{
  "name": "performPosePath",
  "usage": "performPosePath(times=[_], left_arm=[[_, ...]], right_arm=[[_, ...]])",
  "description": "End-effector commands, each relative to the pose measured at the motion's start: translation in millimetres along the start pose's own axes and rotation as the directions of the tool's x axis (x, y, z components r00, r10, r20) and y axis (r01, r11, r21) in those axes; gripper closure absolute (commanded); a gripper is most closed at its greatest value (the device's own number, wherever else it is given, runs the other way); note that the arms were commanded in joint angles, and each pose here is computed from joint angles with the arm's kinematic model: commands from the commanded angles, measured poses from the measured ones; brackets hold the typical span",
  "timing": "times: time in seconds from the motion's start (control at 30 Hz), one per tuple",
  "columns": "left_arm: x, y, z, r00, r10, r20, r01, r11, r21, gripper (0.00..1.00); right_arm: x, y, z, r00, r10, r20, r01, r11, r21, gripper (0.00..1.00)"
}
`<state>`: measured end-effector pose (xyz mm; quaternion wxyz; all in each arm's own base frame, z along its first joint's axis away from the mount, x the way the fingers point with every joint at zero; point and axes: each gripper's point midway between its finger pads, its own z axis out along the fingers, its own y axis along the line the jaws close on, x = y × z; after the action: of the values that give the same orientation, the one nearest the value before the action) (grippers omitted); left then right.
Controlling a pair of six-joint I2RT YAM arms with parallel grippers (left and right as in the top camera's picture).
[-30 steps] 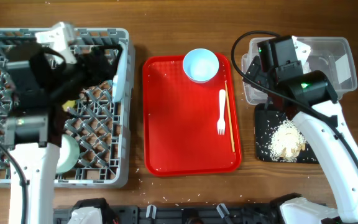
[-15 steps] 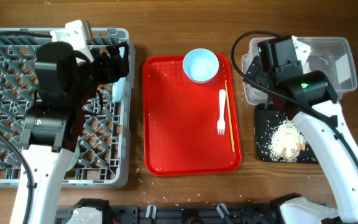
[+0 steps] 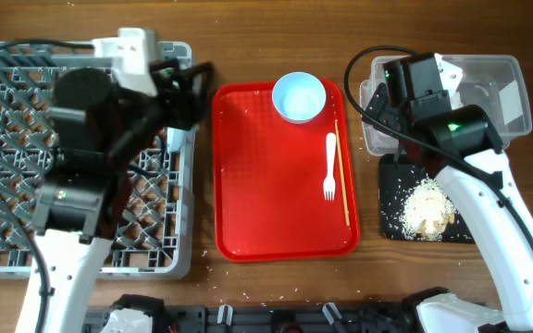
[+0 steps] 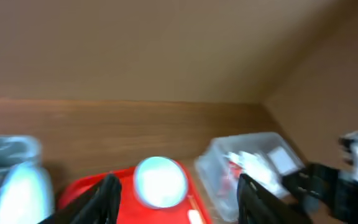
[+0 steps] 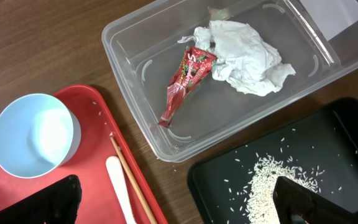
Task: Sort waste into correct bins and load items into the dishwasher rack
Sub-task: 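Reach the left gripper to the small light-blue bowl and grasp it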
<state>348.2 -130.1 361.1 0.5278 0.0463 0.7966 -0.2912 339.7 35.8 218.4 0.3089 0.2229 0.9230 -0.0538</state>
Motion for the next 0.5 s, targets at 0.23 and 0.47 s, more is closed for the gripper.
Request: performPosePath(times=[0.23,0.47], left_arm=[[104,8,137,0.965,0.002,-0.263,0.004,1.000,0.020,0.29],[126,23,167,0.958,0.050,-0.284,-0.045,0.999,0.027,0.25]], right_arm=[[-6,2,-6,1.000,0.022,0.015,-0.022,1.000,-0.019,0.00],[-6,2,-6,1.000,0.022,0.015,-0.022,1.000,-0.019,0.00]])
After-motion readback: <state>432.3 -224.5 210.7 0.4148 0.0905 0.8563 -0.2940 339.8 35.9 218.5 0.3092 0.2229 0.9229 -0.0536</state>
